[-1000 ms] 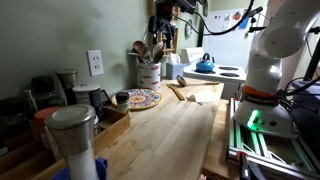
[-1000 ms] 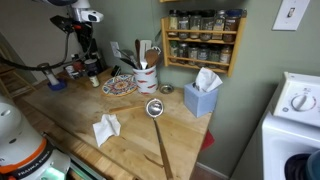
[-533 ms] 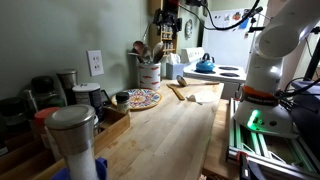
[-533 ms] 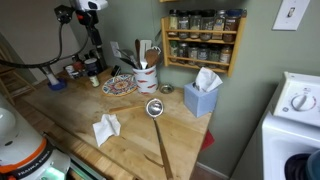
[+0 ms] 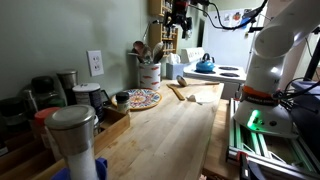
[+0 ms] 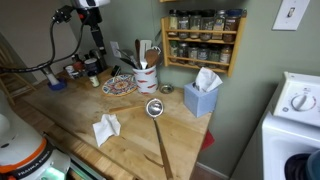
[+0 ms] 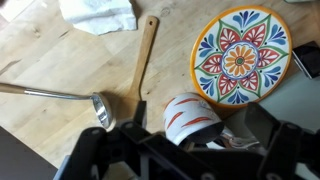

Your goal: Pick up a wooden spoon from the utensil holder and put it on the kitchen counter

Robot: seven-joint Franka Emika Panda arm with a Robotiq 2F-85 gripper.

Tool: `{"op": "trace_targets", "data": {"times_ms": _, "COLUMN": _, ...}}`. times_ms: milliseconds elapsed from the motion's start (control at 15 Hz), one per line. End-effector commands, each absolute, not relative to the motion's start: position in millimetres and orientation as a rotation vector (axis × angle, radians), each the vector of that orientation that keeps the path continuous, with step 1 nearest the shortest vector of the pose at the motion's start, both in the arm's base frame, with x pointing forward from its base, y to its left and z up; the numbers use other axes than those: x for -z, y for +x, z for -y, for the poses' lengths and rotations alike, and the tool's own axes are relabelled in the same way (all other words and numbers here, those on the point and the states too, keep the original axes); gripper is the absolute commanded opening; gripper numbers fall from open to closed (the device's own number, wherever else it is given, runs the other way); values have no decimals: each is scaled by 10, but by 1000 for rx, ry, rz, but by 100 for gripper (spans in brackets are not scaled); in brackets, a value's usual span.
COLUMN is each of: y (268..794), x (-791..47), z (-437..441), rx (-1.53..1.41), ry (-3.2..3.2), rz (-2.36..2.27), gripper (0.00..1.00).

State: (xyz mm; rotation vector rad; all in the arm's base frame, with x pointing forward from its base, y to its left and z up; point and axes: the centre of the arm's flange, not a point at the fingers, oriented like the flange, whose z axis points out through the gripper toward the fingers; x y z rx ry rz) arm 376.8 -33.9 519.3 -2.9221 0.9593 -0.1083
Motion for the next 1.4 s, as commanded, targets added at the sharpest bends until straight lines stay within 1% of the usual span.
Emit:
{"op": "trace_targets", "data": {"times_ms": 0, "y": 3768, "x": -5193, "z": 339, "rx": 108, "ry": -2922, "rz": -961, "gripper": 100}}
{"op": "trace_targets", "data": {"times_ms": 133, "y": 3906, "x": -5212, "z": 640, "rx": 137, "ry": -2830, "rz": -1089, "gripper": 100}}
{"op": "trace_targets", "data": {"times_ms": 333, "y": 3953, "x": -5215, "z": 1082, "rx": 158, "ry": -2732, "rz": -1196, "gripper": 100}}
{"op": "trace_targets", "data": {"times_ms": 533, "y": 3977, "x": -5154, "z": 1439, "rx": 182, "ry": -2598, "rz": -1206, "gripper": 100}}
{"op": "trace_targets", "data": {"times_ms": 1067, "y": 4197, "x": -4828, "z": 1893, "rx": 364, "ry": -2416, "rz": -1279, "gripper": 100}}
{"op": "trace_targets", "data": {"times_ms": 1267, "y": 4281, "x": -4741, "z": 1967, "rx": 387, "ry": -2383, "rz": -1307, "gripper": 100}}
{"op": "trace_targets", "data": {"times_ms": 1333, "y": 4297, "x": -4712, "z": 1987, "rx": 388, "ry": -2375, "rz": -1316, "gripper": 96}}
